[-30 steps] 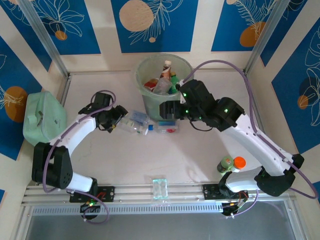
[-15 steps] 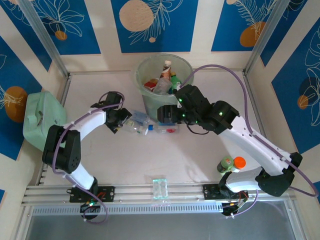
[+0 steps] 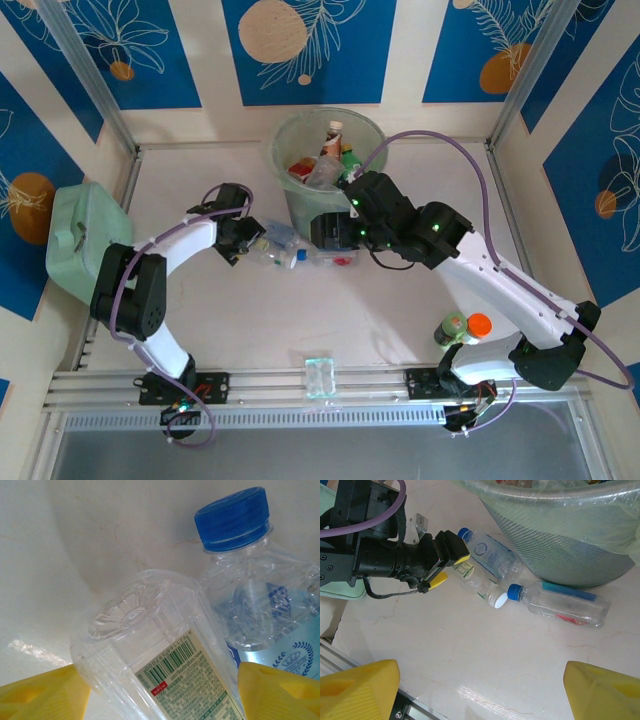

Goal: Put the plastic bottles in the bin

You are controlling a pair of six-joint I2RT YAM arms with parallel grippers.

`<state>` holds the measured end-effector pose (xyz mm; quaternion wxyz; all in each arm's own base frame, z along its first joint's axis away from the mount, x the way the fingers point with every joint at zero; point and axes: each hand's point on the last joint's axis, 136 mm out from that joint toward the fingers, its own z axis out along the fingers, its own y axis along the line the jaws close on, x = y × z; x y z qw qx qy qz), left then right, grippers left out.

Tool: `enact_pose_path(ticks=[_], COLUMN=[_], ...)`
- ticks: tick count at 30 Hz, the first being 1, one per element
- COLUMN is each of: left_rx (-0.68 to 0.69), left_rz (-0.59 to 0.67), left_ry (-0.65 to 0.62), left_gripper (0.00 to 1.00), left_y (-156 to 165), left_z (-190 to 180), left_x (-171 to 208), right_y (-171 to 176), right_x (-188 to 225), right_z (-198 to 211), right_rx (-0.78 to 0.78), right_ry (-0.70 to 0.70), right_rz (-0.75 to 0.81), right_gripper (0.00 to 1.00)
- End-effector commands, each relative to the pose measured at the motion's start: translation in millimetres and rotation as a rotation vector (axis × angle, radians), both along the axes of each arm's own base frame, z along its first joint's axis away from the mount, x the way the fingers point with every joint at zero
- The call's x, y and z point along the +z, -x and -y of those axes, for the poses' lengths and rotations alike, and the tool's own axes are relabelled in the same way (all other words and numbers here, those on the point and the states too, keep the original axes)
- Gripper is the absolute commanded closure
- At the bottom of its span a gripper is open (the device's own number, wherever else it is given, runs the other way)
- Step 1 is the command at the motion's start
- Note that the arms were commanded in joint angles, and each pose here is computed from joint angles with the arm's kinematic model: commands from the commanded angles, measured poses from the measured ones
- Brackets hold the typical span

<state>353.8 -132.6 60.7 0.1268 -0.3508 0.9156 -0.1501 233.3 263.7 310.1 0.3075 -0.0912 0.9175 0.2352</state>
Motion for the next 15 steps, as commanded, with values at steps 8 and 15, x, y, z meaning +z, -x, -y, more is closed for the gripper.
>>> enact_pose_path(ticks=[8, 15], left_rx=[-0.086, -0.11], left_rz=[-0.078, -0.085], left_ry=[-0.115, -0.146], left_gripper=[0.28, 0.25], left_y=[35.4, 40.7], left_z=[-11.0, -16.3], left_x=[-7.2, -8.7], right_y=[1.2, 0.7], right_x=[7.2, 10.0], right_z=[-8.4, -10.6], right_rx=[0.022, 0.025], right_ry=[-0.024, -0.03], right_rz=[0.014, 0.016], right_gripper=[0.13, 0.12])
